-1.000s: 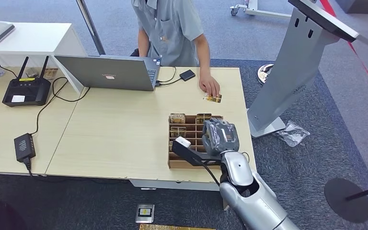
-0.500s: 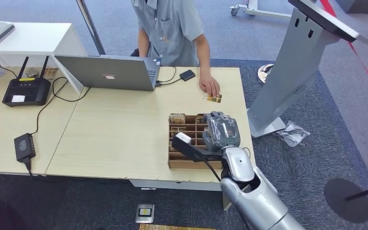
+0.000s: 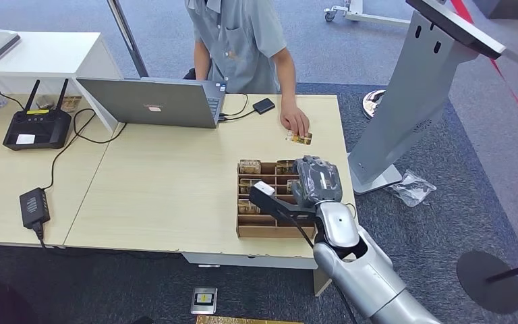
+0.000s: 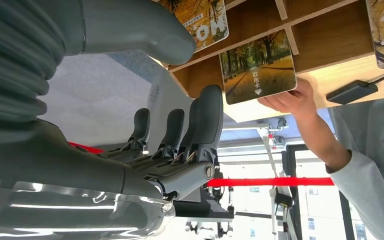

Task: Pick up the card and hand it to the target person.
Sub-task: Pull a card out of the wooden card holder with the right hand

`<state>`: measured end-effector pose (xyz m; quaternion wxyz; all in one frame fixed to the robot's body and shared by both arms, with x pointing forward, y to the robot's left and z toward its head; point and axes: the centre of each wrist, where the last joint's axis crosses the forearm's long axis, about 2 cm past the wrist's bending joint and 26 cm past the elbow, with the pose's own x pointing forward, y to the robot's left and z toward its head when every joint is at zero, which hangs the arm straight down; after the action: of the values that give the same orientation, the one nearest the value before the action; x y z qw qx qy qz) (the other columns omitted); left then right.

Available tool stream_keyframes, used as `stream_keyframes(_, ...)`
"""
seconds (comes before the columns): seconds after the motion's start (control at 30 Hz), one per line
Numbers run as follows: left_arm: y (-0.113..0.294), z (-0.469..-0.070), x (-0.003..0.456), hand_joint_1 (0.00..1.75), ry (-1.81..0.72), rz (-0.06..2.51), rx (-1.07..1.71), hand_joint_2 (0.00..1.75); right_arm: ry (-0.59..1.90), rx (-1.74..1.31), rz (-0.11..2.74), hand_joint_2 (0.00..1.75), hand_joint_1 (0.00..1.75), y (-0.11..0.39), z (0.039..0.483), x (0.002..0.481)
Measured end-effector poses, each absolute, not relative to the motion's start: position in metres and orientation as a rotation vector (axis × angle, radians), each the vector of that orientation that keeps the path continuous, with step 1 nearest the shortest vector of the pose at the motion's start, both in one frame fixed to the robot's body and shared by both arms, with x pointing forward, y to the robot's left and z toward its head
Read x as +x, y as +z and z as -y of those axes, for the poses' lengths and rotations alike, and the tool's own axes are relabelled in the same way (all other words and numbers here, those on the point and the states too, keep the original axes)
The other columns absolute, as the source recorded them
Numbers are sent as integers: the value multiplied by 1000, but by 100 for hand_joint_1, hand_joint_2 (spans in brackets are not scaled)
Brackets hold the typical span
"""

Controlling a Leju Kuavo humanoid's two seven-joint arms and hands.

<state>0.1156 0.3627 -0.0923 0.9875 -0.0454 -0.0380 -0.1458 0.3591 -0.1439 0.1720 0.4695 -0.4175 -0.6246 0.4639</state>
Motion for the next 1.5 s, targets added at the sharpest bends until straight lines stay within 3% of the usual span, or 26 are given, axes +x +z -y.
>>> stream_keyframes(0.83, -89, -360, 128, 0, -304, 88, -90, 0, 1176, -1010, 1440, 175, 101, 152, 147, 365)
stream_keyframes(1.07, -92, -360, 120, 0, -290, 83, -96, 0, 1199, -977, 1459, 175, 137, 153, 135, 367)
stream_keyframes(1.2, -93, -360, 114, 0, -283, 78, -100, 0, 1205, -961, 1473, 175, 171, 154, 128, 367)
stream_keyframes(1.5, -97, -362, 95, 0, -243, 71, -113, 0, 1192, -944, 1532, 175, 175, 157, 119, 368)
